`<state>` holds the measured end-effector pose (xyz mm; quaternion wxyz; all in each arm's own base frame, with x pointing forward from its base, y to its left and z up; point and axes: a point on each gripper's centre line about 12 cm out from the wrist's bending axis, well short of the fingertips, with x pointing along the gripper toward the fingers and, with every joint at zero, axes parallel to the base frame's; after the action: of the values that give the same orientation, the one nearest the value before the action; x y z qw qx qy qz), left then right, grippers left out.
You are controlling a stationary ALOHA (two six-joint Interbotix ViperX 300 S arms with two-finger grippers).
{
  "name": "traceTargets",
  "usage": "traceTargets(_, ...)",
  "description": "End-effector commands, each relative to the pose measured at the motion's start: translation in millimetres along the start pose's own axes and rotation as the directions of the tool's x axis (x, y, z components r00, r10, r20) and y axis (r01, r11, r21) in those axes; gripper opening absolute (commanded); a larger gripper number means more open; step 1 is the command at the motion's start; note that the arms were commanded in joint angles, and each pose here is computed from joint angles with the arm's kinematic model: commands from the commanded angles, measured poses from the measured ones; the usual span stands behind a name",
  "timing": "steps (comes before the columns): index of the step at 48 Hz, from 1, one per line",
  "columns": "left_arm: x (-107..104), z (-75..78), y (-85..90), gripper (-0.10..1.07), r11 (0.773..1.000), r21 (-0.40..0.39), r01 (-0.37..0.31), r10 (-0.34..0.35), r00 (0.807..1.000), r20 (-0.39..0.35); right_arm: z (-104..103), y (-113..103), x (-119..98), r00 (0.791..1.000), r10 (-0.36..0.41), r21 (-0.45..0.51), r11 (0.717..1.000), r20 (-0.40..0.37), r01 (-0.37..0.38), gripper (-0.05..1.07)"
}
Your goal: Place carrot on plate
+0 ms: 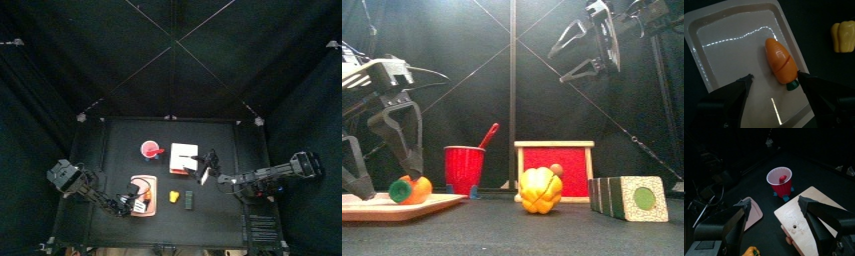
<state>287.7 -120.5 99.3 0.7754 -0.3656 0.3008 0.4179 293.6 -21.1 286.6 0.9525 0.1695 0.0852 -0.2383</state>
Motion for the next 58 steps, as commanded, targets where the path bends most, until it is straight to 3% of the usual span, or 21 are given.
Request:
traceTargets(1,-9,6.8,-6.5,1.03,1.0,-0.014,0.026,-0.026,1.0,0.016,8,1,-3,1.0,0.006,0.016,1.0,0.022,-0.006,1.04)
traceTargets(13,-17,14.1,-4.2,1.03,0.999,-0.019,0.034,-0.033,0.999,0.04,8,1,-3,1.0,0.006,0.017,1.0,0.02,-0.007,1.04)
traceTargets(58,-18,17.1,-1.3,1.03,0.999,-0.002,0.044,-0.044,0.998,0.048,6,0,-3,1.0,0.002,0.02,1.0,0.015,-0.002,1.04)
